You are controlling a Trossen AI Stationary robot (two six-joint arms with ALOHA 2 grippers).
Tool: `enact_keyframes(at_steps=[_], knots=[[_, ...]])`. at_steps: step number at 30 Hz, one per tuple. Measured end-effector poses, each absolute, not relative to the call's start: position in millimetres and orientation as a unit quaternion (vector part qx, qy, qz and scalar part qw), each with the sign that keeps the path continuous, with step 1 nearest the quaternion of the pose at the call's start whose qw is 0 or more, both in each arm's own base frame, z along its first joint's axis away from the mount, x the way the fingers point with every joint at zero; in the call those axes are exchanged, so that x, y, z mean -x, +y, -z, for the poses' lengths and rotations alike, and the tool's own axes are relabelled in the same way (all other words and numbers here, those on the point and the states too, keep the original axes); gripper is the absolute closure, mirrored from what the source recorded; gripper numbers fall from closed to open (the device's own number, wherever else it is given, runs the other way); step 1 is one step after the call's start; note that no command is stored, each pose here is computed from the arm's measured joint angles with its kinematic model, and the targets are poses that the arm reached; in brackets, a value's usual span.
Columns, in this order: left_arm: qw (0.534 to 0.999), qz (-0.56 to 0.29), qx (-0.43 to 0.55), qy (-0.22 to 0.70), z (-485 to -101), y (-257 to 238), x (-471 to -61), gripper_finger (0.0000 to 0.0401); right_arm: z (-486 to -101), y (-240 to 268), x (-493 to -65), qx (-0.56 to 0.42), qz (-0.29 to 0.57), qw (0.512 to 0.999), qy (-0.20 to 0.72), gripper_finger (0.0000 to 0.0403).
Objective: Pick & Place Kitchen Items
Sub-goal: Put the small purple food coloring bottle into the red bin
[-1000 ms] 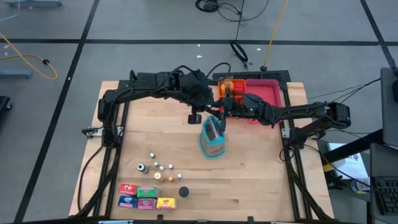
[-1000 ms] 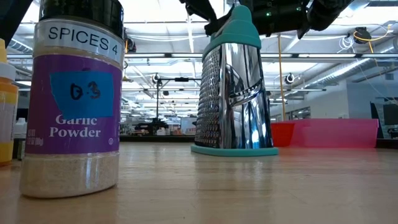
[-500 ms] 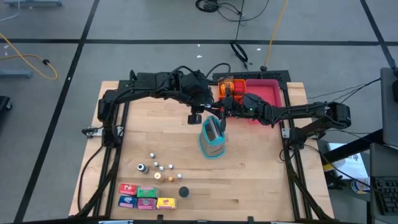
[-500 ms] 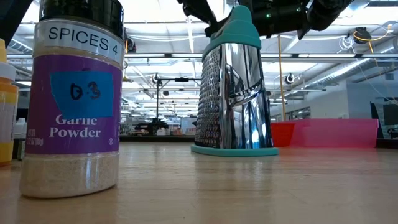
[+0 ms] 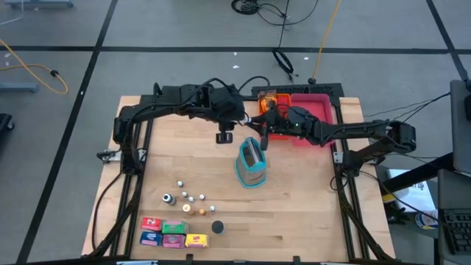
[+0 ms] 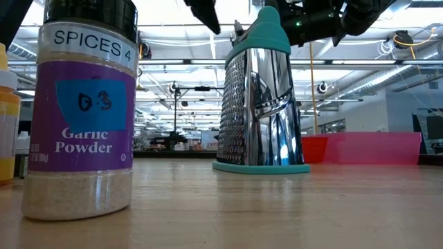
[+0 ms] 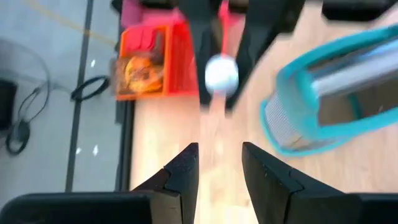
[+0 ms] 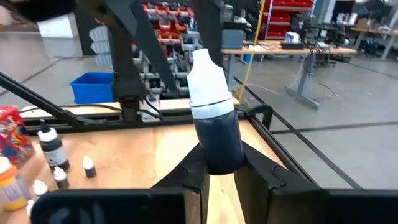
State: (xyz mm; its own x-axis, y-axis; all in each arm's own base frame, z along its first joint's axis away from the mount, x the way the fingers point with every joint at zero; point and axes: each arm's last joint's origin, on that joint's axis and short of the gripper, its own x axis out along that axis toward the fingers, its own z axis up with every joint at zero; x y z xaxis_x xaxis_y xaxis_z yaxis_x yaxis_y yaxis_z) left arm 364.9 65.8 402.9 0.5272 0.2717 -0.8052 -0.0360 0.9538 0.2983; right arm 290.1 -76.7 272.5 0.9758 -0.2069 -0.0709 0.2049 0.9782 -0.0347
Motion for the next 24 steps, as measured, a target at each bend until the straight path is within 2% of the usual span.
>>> enact_keyframes(at_steps=[9, 24], knots=[[0.827, -0.117, -0.09, 0.542, -397, 71, -349, 0.0277, -273, -86, -264, 0.006, 0.147, 0.986, 0.079, 0.0358], [0.809, -0.136, -0.058, 0.568, -389, 79, -344, 0.0277, -201, -86, -196, -0.072, 0.245, 0.964, 0.08, 0.0358]])
